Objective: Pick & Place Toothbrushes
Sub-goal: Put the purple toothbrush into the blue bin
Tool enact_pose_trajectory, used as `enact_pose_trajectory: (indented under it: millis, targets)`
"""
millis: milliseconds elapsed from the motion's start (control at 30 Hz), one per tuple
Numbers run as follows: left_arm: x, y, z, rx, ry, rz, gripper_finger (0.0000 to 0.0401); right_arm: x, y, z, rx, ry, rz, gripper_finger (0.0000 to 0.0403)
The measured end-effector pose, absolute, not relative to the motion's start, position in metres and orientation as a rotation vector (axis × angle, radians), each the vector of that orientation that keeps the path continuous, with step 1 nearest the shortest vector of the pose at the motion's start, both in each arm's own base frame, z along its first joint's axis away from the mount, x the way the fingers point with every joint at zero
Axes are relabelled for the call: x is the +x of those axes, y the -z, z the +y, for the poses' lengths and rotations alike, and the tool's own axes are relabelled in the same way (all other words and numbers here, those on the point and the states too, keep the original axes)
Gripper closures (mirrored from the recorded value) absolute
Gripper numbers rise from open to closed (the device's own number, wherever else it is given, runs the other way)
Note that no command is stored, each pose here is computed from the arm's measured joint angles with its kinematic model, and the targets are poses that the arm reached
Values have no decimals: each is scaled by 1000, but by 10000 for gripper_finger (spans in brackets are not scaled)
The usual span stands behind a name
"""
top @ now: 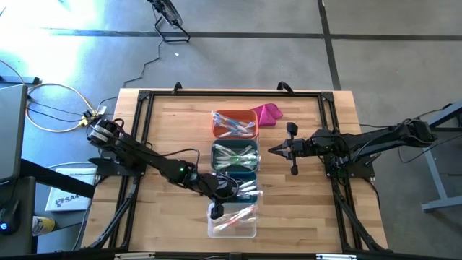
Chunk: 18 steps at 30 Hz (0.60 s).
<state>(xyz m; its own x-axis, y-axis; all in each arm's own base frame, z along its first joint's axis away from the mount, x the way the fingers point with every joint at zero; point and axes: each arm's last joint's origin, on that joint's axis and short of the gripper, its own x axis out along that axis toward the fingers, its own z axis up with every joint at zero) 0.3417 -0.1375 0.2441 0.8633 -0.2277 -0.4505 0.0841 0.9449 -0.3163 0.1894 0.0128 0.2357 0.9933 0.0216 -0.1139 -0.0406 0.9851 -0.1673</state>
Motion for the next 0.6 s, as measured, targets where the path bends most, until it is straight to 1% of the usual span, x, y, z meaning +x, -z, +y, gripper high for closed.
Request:
enact_pose_trajectory:
  millis: [100, 200, 400, 600]
  targets:
    - [342, -244, -137, -282, 165, 502, 400, 189, -236, 13, -170, -32, 112, 398]
    - [342, -244, -137, -201, 154, 487, 400, 189, -236, 13, -170, -32, 112, 398]
    - [344, -246, -129, 2, 8, 429, 400, 189, -236, 13, -170, -31, 112, 398]
    - [348, -248, -122, 19, -12, 406, 401, 189, -236, 13, -170, -31, 112, 398]
